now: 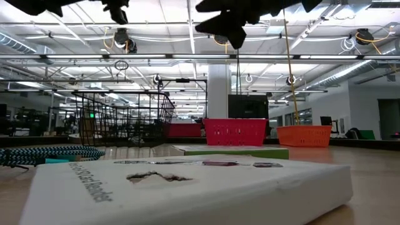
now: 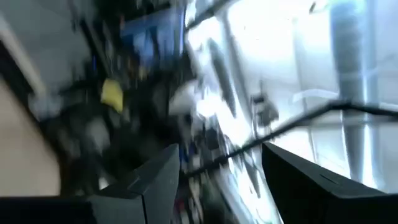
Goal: Pick and place items into bin
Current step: Put the blue charger cable into the wire basket
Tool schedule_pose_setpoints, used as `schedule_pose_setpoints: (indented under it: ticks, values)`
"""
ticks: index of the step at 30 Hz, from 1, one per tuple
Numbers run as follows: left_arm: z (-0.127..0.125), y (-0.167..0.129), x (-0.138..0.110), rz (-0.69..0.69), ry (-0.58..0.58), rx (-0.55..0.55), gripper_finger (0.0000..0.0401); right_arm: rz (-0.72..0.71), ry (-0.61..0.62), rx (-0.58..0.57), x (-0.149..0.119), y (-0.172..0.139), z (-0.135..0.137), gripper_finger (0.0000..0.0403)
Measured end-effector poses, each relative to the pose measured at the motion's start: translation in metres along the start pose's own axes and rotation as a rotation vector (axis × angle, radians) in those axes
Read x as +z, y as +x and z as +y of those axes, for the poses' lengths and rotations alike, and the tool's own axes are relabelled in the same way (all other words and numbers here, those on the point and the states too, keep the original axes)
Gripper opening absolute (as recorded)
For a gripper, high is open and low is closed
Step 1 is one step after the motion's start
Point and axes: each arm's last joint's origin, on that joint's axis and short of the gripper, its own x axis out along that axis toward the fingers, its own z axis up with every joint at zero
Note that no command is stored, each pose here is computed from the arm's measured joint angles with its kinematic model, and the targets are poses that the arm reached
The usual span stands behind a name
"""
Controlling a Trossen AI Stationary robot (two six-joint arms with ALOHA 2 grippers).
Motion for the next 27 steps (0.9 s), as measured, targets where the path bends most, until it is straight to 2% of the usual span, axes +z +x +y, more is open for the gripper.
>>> schedule_pose_setpoints:
  ticks: [3,9,17,22,27]
  values:
    - [0.000,0.003,-0.022,0.082,-0.068,0.040,0.0232,0.003,0.030,-0.011,0.001,-0.003,0.000,0.0212]
    - [0.012,-0.002,-0.071,0.155,-0.178,0.310,0.0232,0.041,0.021,0.024,-0.003,-0.006,0.013,0.0219]
    - [0.017,-0.014,-0.125,0.205,-0.212,0.518,0.0228,0.209,0.034,-0.005,-0.019,-0.011,0.017,0.0216]
    - [0.012,0.004,-0.153,0.320,-0.195,0.708,0.0188,0.270,0.029,-0.019,-0.023,-0.018,0.016,0.0216]
    - [0.001,0.034,-0.180,0.421,-0.138,0.824,0.0147,0.268,-0.023,-0.033,-0.020,-0.025,0.016,0.0216]
